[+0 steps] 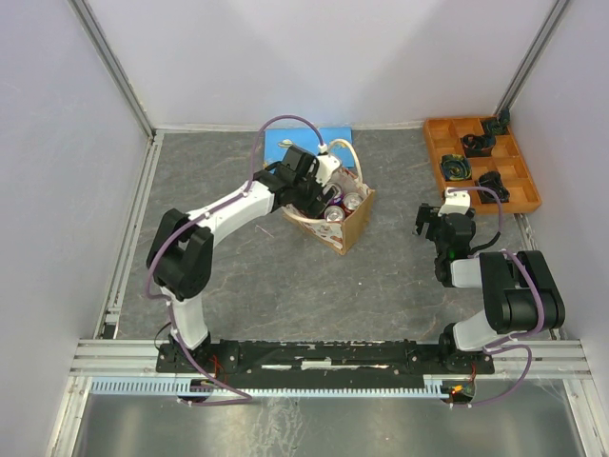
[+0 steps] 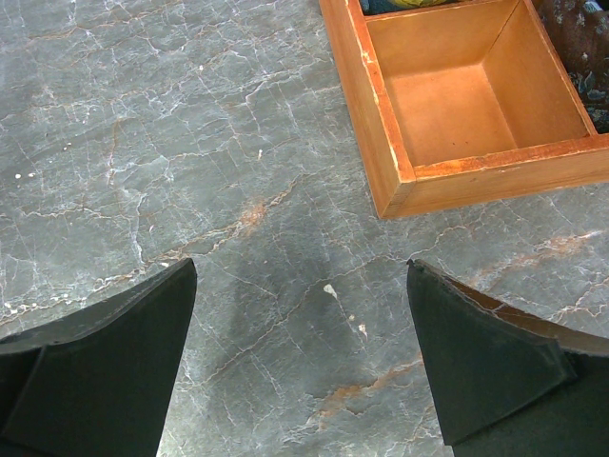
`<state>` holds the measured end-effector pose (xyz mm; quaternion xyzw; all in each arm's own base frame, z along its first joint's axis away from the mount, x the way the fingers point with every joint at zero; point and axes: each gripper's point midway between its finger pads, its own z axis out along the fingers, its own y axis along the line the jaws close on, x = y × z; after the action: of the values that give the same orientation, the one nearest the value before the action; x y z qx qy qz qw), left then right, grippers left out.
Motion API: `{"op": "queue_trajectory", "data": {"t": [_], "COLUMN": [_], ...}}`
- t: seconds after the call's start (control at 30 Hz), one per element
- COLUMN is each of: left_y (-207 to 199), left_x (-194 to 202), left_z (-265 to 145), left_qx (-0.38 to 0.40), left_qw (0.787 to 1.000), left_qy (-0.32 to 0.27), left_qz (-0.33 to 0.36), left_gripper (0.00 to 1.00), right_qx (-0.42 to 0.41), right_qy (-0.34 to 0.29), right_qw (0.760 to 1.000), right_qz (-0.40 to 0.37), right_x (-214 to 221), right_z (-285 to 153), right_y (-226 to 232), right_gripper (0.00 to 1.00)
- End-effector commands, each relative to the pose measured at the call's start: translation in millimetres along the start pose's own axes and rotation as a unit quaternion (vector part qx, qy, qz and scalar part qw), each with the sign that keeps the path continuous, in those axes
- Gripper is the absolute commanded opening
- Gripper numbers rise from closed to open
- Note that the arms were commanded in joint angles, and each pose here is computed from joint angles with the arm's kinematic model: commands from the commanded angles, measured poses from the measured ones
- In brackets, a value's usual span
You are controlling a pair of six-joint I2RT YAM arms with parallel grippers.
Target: Take the beverage out of the canvas bag
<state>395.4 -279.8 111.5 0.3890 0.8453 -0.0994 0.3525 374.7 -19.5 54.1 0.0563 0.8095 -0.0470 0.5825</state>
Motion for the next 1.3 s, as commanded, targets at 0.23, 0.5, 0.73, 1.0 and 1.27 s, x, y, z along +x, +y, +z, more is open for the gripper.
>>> {"op": "queue_trajectory", "data": {"t": [0.23,0.5,0.73,1.0,1.27], "left_y": [-8.7,-2.7,9.6,24.3,30.5], "left_x": [24.4,16.5,-26.9,-105.4,-132.8], "left_z": [23.2,16.6,-10.3,-73.5,-120.0], "left_qx": [0.021,0.004,-0.016,-0.036,-0.054], "left_qw": [0.999,0.999,0.999,0.993,0.986], "left_qy": [0.04,0.031,-0.022,-0.114,-0.155], "left_qz": [-0.027,-0.034,-0.019,0.0,-0.004], "left_gripper": [0.84,0.09,0.03,0.03,0.03], "right_qx": [-0.003,-0.003,-0.002,-0.003,-0.003], "right_qy": [-0.029,-0.029,-0.029,-0.028,-0.029], "right_qw": [1.0,1.0,1.0,1.0,1.0], "right_qz": [-0.001,-0.001,-0.001,-0.001,-0.001], "right_x": [-19.3,-19.9,-19.2,-18.9,-19.5], "right_z": [4.8,4.8,4.8,4.9,4.8], "right_y": [1.6,1.6,1.5,1.6,1.6], "right_gripper": [0.99,0.99,0.99,0.99,0.99]}}
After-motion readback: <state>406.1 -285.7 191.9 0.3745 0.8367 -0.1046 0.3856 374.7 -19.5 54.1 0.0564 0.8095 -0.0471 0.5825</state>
